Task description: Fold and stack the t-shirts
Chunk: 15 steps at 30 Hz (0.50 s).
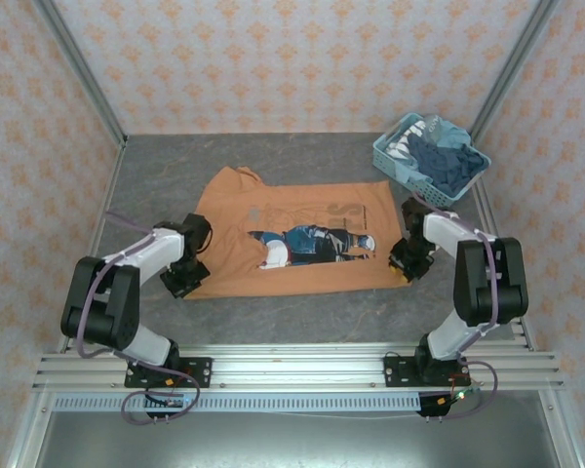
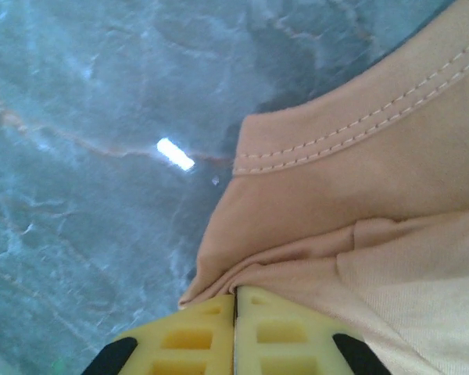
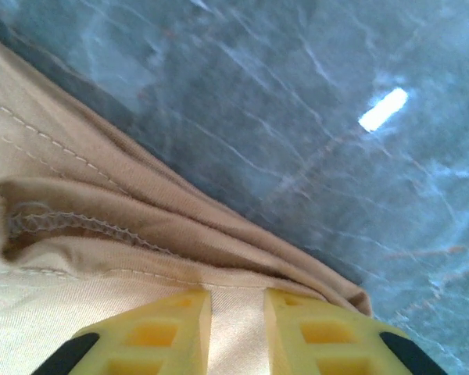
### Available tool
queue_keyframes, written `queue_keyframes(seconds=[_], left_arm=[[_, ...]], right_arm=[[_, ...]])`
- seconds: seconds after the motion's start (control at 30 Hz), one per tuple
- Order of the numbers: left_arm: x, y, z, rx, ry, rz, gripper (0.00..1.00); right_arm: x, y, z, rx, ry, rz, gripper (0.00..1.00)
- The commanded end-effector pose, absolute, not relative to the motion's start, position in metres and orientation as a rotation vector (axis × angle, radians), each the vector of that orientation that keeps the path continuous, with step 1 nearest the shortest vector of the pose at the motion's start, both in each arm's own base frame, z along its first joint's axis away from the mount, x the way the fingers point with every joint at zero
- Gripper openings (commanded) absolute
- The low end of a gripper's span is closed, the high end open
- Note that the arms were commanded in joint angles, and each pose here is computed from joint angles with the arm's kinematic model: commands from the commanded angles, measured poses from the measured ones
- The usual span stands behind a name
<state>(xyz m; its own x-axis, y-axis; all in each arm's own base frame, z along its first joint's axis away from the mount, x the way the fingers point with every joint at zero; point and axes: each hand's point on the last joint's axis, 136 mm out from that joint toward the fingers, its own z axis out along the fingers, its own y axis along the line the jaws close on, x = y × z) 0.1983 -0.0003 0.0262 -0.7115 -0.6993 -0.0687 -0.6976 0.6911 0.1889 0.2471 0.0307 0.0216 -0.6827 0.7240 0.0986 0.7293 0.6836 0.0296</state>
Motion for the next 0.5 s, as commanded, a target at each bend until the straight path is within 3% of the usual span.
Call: queue_keyframes(seconds=[0.0, 0.2, 0.3, 0.47], left_arm=[[0.187, 0.012, 0.048, 1.268, -2.874, -0.391, 0.13], [0.235, -0.016, 0.089, 1.394, -3.005, -0.095, 0.25], [0.272, -0.049, 0.085, 1.389, -3.017, 0.166, 0.25], [0.317, -0.079, 0.071, 1.308, -3.026, 0.235, 0.21]], right_arm=[[0.235, 0.029, 0.039, -1.199, -2.823, -0.081, 0.27], [0.261, 0.036, 0.073, -1.161, -2.997, -0.156, 0.32], [0.272, 0.050, 0.069, -1.129, -3.008, -0.248, 0.31], [0.287, 0.055, 0.060, -1.118, -3.012, -0.266, 0.22]])
